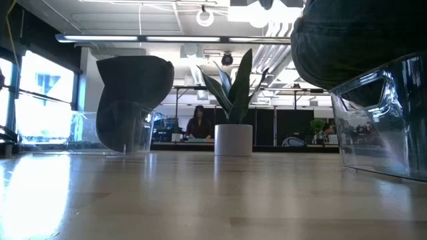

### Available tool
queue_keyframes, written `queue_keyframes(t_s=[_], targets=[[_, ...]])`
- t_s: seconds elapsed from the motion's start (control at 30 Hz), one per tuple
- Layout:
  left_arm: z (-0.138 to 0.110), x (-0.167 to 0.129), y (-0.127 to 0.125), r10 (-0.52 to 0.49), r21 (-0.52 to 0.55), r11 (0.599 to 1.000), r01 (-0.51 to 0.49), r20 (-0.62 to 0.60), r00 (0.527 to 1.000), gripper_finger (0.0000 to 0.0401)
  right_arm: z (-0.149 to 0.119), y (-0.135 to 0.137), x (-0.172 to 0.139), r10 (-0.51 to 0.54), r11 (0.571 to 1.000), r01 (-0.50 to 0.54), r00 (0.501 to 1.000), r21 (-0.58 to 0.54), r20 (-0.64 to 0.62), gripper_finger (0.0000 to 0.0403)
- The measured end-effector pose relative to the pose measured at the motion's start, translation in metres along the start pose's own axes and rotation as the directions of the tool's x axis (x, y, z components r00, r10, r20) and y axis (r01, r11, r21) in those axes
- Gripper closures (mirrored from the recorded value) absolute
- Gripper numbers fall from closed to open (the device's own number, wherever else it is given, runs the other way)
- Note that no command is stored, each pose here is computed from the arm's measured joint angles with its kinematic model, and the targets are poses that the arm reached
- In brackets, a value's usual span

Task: Pick & Place hat
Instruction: Put the gray cap into the left transparent bin

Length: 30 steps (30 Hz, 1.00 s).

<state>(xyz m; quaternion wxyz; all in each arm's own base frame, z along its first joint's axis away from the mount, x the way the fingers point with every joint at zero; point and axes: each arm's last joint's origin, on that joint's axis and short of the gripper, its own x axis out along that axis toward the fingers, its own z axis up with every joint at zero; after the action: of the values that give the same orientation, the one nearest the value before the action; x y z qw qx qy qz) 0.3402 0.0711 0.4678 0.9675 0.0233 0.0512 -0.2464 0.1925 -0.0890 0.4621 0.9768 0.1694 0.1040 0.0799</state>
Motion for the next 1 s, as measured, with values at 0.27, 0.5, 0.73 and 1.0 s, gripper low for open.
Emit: queue_keyframes(t_s=[0.27,0.5,0.73,1.0], targets=[[0.004,-0.012,-0.001,-0.082,-0.052,0.995,0.083,0.016,0.997,0.0398,-0.006,-0.023,0.024,0.089,0.943,-0.110,0.993,-0.315,-0.079,0.0105],[0.014,-0.022,-0.006,-0.105,-0.149,0.983,0.110,0.040,0.994,0.0398,-0.017,-0.049,0.067,0.441,0.832,-0.469,0.883,-0.296,-0.159,0.0111],[0.016,-0.040,-0.010,0.024,-0.209,0.978,-0.028,-0.019,1.000,0.0398,-0.025,-0.039,0.092,0.744,0.618,-0.767,0.641,-0.173,-0.189,0.0112],[0.019,-0.046,-0.016,-0.003,-0.207,0.978,0.000,-0.012,1.000,0.0398,-0.019,-0.018,0.063,0.738,0.627,-0.761,0.648,-0.164,-0.186,0.0112]])
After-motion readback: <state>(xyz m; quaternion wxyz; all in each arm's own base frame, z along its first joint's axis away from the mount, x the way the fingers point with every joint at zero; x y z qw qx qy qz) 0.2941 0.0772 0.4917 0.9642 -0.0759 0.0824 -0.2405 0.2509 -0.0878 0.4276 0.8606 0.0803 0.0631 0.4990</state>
